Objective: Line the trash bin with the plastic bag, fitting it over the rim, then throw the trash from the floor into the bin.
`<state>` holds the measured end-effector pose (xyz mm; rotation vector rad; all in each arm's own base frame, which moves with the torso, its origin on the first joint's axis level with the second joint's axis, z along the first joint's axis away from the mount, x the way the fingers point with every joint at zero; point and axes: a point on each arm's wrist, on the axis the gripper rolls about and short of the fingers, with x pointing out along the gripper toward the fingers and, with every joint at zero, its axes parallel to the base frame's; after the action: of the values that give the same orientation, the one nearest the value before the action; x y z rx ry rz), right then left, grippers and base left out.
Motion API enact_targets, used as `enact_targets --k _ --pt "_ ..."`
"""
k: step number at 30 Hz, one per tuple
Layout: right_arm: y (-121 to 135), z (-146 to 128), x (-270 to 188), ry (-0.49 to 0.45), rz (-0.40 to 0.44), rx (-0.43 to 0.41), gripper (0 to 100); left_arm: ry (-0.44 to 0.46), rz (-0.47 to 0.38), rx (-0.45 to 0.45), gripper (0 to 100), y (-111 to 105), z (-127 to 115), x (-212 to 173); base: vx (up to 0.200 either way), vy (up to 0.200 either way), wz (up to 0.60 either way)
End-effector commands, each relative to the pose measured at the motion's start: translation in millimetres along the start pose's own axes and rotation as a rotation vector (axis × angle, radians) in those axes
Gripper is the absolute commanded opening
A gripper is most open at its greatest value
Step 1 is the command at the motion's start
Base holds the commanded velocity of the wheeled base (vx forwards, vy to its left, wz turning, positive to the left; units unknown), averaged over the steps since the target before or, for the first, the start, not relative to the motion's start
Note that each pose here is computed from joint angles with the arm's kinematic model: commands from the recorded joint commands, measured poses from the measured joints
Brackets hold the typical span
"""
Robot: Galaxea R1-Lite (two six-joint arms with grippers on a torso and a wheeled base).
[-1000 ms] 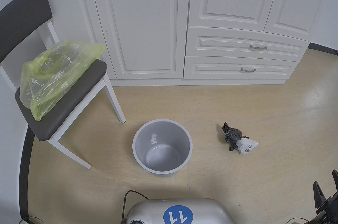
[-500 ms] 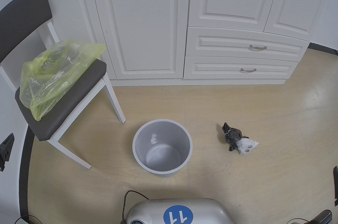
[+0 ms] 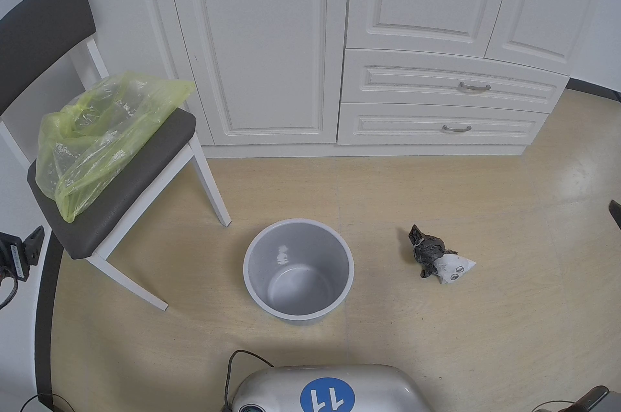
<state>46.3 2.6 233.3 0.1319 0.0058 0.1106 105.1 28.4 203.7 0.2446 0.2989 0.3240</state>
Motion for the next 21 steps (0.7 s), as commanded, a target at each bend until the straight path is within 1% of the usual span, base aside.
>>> enact_targets --k 1,4,7,9,11,14,19,21 --pt "-1 11 36 0.045 -0.010 -0.010 100 0.168 -0.048 0.018 100 -6 -25 56 0.000 0.000 0.00" --pt "-1 12 31 0.027 -0.014 -0.016 100 0.171 -0.070 0.031 100 -13 -31 71 0.000 0.000 0.00" --pt "-1 12 28 0.022 -0.018 -0.020 100 0.159 -0.067 0.030 100 -15 -33 78 0.000 0.000 0.00" --pt "-1 12 28 0.022 -0.021 -0.018 100 0.149 -0.039 0.015 100 -12 -36 89 0.000 0.000 0.00" --pt "-1 10 29 0.030 -0.021 -0.014 100 0.169 -0.009 0.008 100 -6 -40 98 0.000 0.000 0.00" --pt "-2 7 29 0.039 -0.021 -0.012 100 0.188 -0.010 0.007 100 -7 -45 111 0.000 0.000 0.00" --pt "-2 3 26 0.036 -0.017 0.003 100 0.149 -0.043 -0.003 100 -20 -46 125 0.000 0.000 0.00" --pt "-1 4 25 0.027 -0.009 0.025 100 0.113 -0.021 -0.055 100 -24 -43 133 0.000 0.000 0.00"
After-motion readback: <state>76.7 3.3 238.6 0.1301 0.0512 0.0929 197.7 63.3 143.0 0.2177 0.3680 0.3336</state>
